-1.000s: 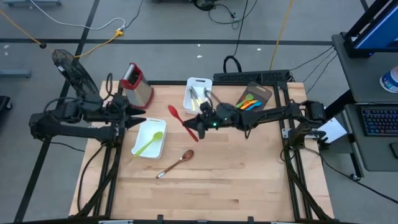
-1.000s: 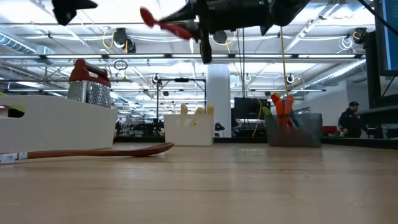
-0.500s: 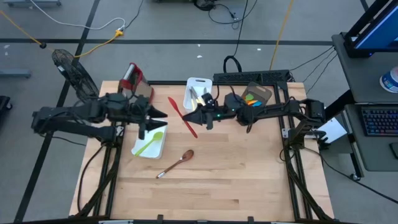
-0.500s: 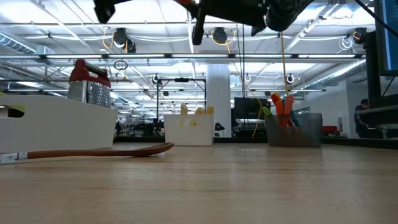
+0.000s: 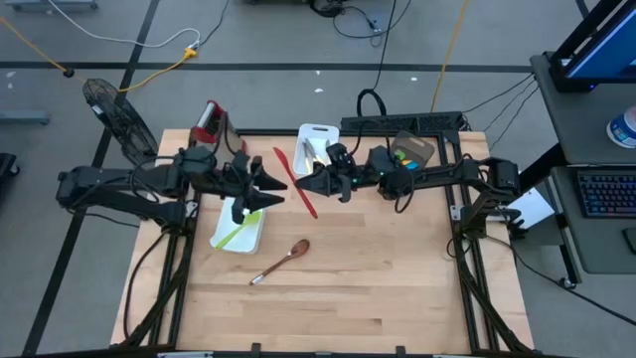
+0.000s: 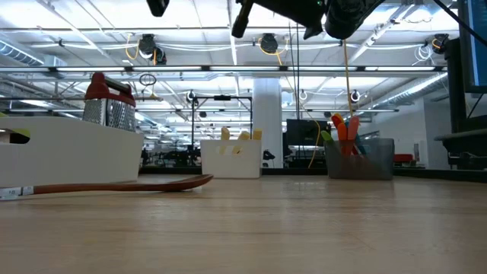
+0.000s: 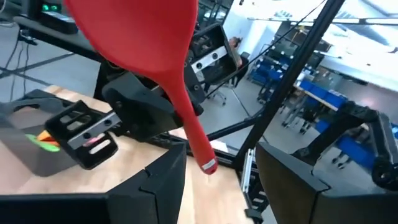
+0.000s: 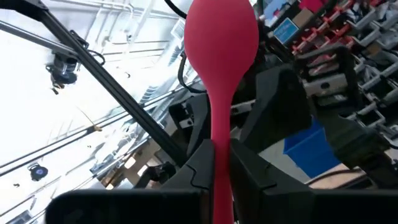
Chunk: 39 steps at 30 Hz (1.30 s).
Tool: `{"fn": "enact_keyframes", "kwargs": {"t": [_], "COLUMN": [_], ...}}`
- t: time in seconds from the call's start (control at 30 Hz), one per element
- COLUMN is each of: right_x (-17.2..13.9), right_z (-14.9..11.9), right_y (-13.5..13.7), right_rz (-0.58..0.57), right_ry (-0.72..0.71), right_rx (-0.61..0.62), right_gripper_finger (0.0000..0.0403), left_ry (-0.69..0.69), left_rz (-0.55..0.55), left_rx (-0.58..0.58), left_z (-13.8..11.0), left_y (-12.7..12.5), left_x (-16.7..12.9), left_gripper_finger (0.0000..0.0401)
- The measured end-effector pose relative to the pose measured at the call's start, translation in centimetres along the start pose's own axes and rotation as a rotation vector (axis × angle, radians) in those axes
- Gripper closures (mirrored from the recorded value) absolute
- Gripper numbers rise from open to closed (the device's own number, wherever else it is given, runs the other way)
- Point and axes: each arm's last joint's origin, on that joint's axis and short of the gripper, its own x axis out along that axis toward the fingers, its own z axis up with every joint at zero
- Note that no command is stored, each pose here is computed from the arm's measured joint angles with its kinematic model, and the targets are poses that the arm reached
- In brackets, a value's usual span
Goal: Pick & Place Kitchen Items
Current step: Put the red serving spoon into the bottom white bin
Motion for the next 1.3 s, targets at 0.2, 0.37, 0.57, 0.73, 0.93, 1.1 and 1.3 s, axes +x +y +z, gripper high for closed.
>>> {"fn": "enact_keyframes", "kwargs": {"t": [0.2,0.37,0.57,0.73,0.93,1.1,1.3], "right_x": [0.0,0.0,0.0,0.0,0.0,0.0,0.0], "right_z": [0.1,0.2,0.3,0.3,0.3,0.4,0.5], "right_y": [0.1,0.3,0.3,0.2,0.2,0.2,0.2], "right_rz": [0.009,0.025,0.011,0.004,-0.013,-0.024,-0.056], "right_ry": [-0.009,-0.025,-0.045,-0.048,-0.071,-0.085,-0.124], "right_rx": [-0.03,-0.045,-0.069,-0.095,-0.124,-0.126,-0.16], "right_gripper_finger": [0.0385,0.0385,0.0385,0.0385,0.0385,0.0385,0.0386], "left_ry": [0.025,0.009,-0.013,-0.036,-0.049,-0.053,-0.065], "left_rz": [-0.021,-0.034,-0.059,-0.074,-0.081,-0.078,-0.07], "left_rx": [-0.081,-0.139,-0.171,-0.168,-0.182,-0.181,-0.158], "left_z": [-0.6,-0.9,-1.2,-1.3,-1.3,-1.3,-1.2], "left_y": [0.4,0.9,1.3,1.5,1.6,1.6,1.7], "left_x": [1.2,2.5,3.9,4.6,4.8,4.8,4.8], "left_gripper_finger": [0.0201,0.0201,0.0201,0.0201,0.0201,0.0209,0.0286]}}
